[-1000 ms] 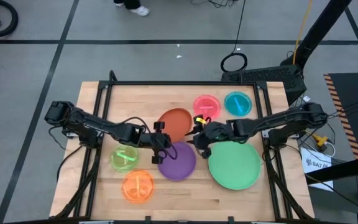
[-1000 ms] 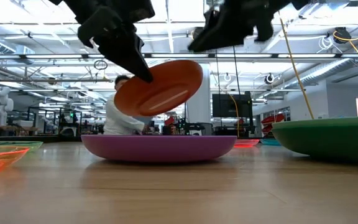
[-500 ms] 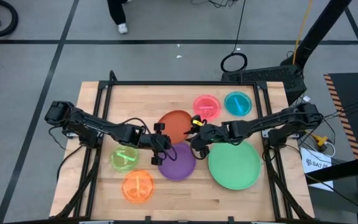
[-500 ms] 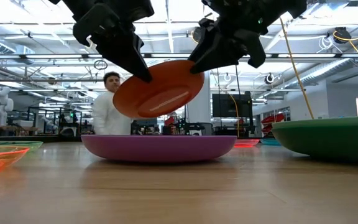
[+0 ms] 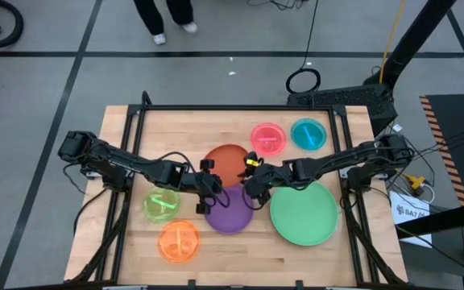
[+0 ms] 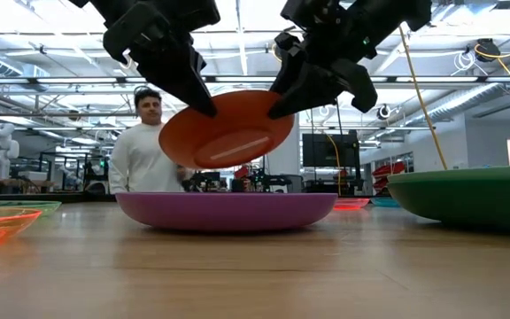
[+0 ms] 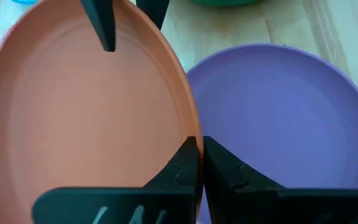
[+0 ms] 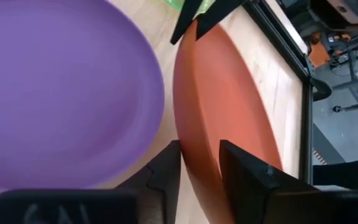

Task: Stack plastic plates
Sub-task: Stack the orange plate on top of the light green plate

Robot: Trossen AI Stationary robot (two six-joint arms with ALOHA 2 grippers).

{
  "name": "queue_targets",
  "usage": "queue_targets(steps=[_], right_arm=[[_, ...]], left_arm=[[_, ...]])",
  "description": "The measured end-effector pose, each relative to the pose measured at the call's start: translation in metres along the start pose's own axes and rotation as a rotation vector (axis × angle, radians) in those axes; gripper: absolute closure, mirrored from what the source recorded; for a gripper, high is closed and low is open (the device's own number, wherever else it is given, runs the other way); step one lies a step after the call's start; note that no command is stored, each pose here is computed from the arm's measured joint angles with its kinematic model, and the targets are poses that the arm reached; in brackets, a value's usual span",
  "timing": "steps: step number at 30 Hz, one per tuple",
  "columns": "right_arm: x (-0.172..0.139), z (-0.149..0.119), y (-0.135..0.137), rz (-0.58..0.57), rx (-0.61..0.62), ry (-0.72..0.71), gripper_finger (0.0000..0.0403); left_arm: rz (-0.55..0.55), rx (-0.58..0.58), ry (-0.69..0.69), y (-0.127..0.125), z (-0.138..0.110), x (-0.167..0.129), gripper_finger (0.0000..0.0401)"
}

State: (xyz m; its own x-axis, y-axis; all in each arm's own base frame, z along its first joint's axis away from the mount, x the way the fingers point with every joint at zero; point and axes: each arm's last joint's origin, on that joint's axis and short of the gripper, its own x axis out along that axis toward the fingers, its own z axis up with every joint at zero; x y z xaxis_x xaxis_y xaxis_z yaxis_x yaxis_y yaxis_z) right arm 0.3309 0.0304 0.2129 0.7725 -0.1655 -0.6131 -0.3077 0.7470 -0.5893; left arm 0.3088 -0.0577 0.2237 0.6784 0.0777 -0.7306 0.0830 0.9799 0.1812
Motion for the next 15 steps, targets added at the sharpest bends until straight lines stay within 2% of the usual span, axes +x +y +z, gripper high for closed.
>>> queue_targets(steps=[8,15], right_arm=[[0.0000,-0.0006,0.0009,0.010,-0.026,-0.002,0.0348],[-0.0001,-0.0007,0.0014,0.017,-0.041,-0.002,0.0383]], left_arm=[[0.015,0.011,-0.026,0.0009,0.0031,-0.0008,0.0363],[0.024,0.022,-0.038,0.0014,0.0045,-0.0012,0.0357]])
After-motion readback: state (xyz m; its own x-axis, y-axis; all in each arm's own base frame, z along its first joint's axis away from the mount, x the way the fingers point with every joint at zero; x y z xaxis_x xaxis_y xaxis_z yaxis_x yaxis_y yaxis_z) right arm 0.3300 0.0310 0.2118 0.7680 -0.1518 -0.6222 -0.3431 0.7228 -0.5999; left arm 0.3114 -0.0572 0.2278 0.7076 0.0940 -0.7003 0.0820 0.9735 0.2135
